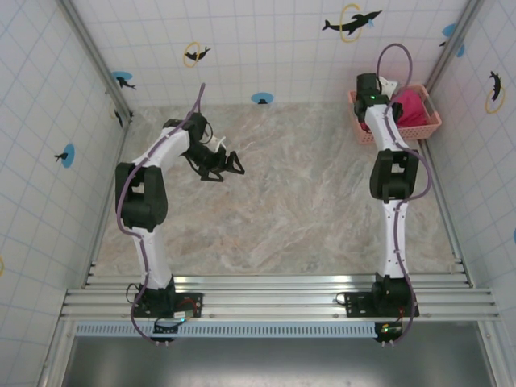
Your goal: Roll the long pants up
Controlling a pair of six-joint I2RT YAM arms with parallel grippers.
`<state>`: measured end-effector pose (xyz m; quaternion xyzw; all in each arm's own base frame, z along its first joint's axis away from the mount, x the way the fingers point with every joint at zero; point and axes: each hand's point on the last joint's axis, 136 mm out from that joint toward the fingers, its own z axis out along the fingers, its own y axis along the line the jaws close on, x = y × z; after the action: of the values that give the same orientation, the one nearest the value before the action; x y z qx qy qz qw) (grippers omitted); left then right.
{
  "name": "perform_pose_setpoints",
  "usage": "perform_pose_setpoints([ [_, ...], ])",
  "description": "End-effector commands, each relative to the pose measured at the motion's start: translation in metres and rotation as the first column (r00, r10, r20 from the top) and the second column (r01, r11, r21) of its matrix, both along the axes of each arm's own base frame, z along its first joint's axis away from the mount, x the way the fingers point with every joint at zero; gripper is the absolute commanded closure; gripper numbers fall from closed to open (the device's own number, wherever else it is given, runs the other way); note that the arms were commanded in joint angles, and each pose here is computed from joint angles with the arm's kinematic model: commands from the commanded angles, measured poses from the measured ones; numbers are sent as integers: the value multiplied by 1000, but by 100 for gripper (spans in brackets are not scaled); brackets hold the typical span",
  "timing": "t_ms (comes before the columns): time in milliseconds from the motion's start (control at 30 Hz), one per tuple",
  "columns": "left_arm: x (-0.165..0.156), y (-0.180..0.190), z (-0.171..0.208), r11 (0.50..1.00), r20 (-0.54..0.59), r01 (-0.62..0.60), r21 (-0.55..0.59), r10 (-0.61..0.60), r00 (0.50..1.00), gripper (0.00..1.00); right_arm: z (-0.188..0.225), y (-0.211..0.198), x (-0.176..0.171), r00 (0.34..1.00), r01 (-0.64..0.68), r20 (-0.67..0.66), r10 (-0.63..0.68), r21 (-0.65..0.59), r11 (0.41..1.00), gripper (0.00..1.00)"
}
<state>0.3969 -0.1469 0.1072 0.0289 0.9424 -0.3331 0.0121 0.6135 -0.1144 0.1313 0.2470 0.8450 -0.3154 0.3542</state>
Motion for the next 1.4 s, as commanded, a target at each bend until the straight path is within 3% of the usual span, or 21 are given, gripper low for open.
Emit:
perform_pose_setpoints([
  [0, 3, 5, 11, 1000, 57, 18, 10, -19, 998, 2, 25, 6, -10, 999, -41, 20, 40, 104, 994, 14],
  [67, 2, 10, 17, 999, 97, 21, 34, -24, 995, 2, 40, 11, -19, 998, -51, 39, 46, 123, 991, 2],
  [233, 4, 37, 37, 990, 267, -22, 138, -15, 964, 2, 96, 41, -51, 978, -161, 164, 129, 196, 967, 2],
  [333, 9, 64, 53, 985, 360, -103, 139, 47, 932, 3, 120, 57, -84, 971, -207, 153, 182, 171, 963, 2],
  [433, 11, 101, 70, 969, 460, -198, 149, 110, 881, 2, 125, 62, -123, 964, -240, 163, 210, 193, 951, 2],
  [500, 9, 131, 70, 931, 528, -286, 228, 128, 839, 2, 122, 60, -151, 958, -253, 187, 216, 208, 945, 2],
  [600, 11, 164, 65, 849, 675, -396, 351, 64, 735, 3, 114, 62, -195, 942, -298, 222, 251, 210, 931, 2],
  [667, 13, 173, 55, 808, 785, -478, 344, 33, 619, 2, 98, 71, -216, 920, -363, 234, 313, 212, 907, 2],
  [733, 9, 171, 47, 809, 874, -497, 315, -43, 483, 3, 77, 81, -228, 895, -424, 256, 366, 226, 877, 2],
  [800, 6, 158, 41, 843, 909, -444, 303, -116, 401, 3, 53, 94, -236, 866, -489, 249, 433, 243, 838, 2],
  [933, 14, 146, 14, 876, 888, -373, 306, -122, 442, 2, 8, 103, -249, 847, -527, 222, 483, 226, 820, 2],
  [1033, 7, 130, 0, 878, 919, -363, 312, -181, 351, 3, -3, 103, -248, 830, -545, 245, 501, 167, 821, 2],
  [1100, 4, 113, -3, 864, 902, -328, 383, -273, 334, 3, 3, 97, -247, 834, -532, 245, 495, 118, 838, 2],
  [1167, 0, 116, -5, 849, 906, -363, 384, -273, 322, 2, 9, 98, -241, 804, -559, 271, 529, 45, 828, 2],
  [1200, -3, 117, -9, 847, 916, -378, 374, -272, 295, 2, 11, 98, -239, 791, -564, 291, 539, 3, 826, 2],
  [1233, -3, 110, -5, 866, 934, -365, 343, -272, 232, 2, 9, 100, -235, 774, -576, 307, 554, -23, 817, 2],
  [1300, -6, 110, -12, 857, 909, -339, 389, -297, 293, 2, 0, 105, -229, 759, -604, 271, 592, -44, 796, 2],
  [1367, -5, 110, -10, 860, 918, -348, 374, -289, 271, 3, -16, 111, -227, 743, -629, 261, 617, -45, 776, 2],
])
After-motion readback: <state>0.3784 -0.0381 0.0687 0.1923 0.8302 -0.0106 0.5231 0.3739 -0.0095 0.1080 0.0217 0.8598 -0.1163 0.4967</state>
